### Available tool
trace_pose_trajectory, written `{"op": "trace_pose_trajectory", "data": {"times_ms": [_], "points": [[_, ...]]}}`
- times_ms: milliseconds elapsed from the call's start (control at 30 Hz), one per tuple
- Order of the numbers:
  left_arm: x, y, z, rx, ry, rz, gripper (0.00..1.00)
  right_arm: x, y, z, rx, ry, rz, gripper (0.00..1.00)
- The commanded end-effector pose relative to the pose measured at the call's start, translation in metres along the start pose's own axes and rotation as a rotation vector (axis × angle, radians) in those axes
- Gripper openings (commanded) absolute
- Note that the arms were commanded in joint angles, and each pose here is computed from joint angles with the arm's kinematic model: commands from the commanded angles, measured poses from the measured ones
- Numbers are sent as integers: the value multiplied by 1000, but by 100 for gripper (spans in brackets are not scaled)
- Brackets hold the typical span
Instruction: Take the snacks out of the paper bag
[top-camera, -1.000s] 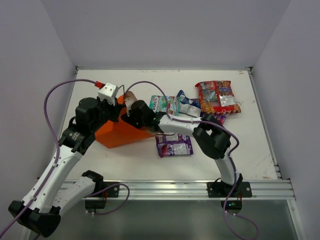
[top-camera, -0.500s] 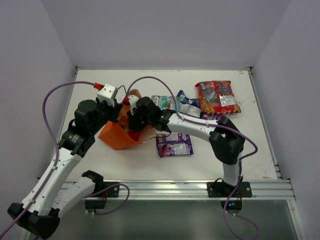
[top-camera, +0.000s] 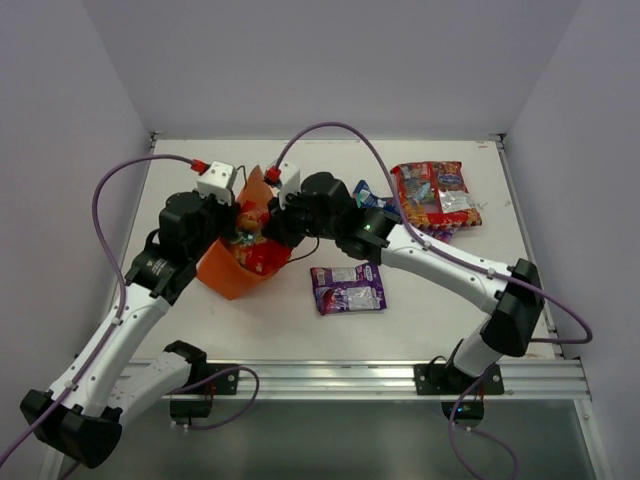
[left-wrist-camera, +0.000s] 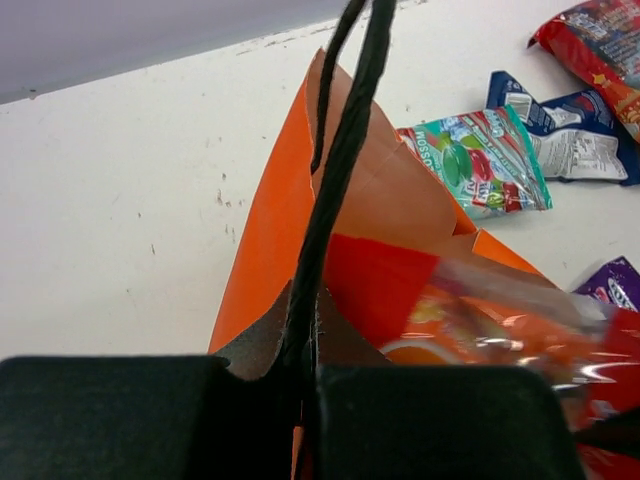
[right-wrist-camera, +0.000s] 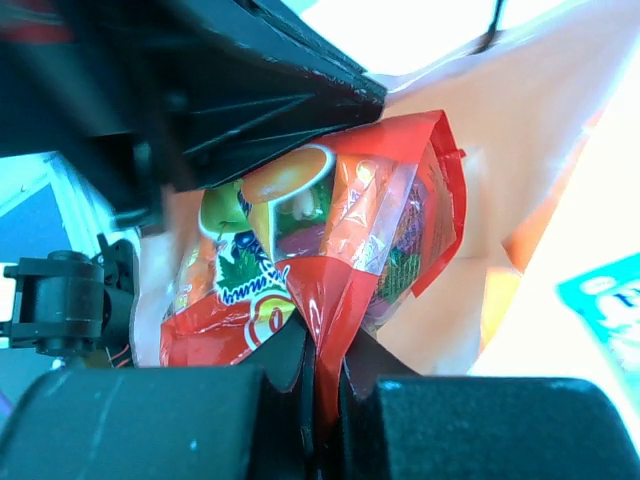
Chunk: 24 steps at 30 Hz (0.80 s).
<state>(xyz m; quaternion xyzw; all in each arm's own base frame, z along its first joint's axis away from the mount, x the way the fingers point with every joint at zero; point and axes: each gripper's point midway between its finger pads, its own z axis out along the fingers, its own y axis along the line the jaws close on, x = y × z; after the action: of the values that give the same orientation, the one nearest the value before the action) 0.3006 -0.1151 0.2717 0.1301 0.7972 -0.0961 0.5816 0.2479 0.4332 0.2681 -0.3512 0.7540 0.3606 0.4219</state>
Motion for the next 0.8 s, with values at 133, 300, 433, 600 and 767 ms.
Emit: {"op": "trace_pose_trajectory", "data": {"times_ms": [133,300,433,600,767], "points": [[-8,17,3,-110,9,-34,0,-159,12,-140,121,-478,-111,0],[-6,23,7,-153,34,-34,0,-186,-14,-212,297,-630,-71,0],[-1,26,14,-173,60,-44,0,-172,-54,-253,459,-683,47,0],[-12,30,19,-184,50,-88,0,-106,-127,-268,675,-611,226,0],[-25,40,25,-186,40,-130,0,8,-181,-241,772,-425,415,0]]}}
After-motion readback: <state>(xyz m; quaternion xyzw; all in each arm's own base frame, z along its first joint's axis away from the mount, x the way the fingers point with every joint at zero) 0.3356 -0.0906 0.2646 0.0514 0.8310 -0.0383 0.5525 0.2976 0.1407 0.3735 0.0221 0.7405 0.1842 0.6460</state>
